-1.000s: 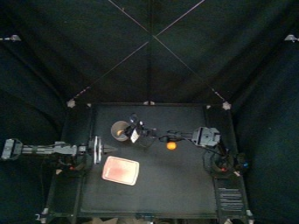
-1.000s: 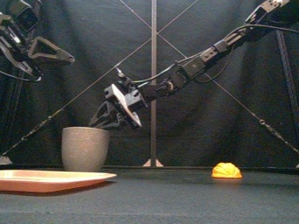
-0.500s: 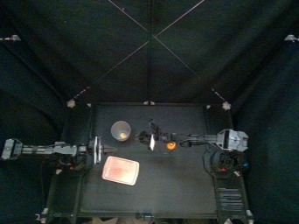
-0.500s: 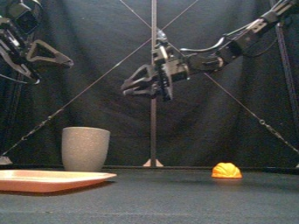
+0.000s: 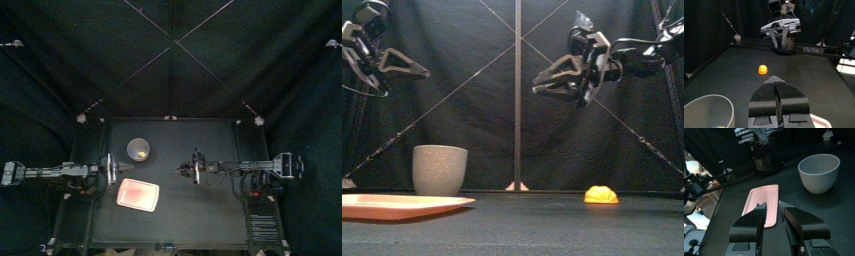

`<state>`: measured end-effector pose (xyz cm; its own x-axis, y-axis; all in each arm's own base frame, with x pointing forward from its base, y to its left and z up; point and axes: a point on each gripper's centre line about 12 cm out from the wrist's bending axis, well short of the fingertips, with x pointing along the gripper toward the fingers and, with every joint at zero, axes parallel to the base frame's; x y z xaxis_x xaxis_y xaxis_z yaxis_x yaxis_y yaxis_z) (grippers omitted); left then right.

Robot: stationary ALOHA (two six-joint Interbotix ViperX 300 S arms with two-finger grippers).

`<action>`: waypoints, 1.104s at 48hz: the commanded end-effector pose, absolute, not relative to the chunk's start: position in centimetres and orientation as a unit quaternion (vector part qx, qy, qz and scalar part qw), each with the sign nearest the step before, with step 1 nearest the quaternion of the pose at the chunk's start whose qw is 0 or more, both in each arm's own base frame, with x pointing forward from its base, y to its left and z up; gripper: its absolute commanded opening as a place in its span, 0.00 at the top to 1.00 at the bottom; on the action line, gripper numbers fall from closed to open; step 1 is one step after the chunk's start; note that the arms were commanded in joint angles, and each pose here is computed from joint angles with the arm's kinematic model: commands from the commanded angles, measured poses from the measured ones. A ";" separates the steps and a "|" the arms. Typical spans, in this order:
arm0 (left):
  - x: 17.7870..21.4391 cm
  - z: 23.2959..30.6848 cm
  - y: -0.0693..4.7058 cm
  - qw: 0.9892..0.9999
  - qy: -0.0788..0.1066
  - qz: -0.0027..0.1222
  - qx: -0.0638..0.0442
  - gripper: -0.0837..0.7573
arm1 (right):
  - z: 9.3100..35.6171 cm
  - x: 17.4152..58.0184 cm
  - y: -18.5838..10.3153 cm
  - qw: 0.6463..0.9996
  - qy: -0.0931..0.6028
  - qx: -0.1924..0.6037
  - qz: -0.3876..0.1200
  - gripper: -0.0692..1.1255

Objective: Pick the chip then place it in the grey bowl
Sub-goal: Drop chip in the grey bowl and return to neutral

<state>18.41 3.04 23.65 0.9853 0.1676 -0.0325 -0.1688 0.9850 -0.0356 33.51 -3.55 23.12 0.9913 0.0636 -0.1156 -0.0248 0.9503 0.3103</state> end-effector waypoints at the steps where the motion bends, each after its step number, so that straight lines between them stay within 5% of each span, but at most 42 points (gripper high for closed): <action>1: 18.55 24.39 3.52 0.995 -0.002 0.096 -0.017 0.76 | 24.3 32.0 -2.8 0.987 0.042 0.152 0.034 0.37; 15: 18.35 24.53 4.43 0.993 -0.007 0.121 -0.017 0.76 | 24.7 29.6 -1.4 0.989 0.026 0.132 0.063 0.37; 48: 18.33 24.39 4.32 0.993 -0.008 0.118 -0.016 0.77 | 25.1 29.6 0.5 0.989 0.024 0.091 0.112 0.37; 53: 18.27 24.17 4.16 0.994 -0.006 0.113 -0.005 0.77 | 25.1 29.7 0.5 0.989 0.024 0.090 0.112 0.37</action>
<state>18.08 4.21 23.66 0.9728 0.2314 -0.0094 -0.2316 0.9724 -0.0282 29.38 0.40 23.92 0.9733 0.2205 -0.0642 -0.2043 0.9590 0.1966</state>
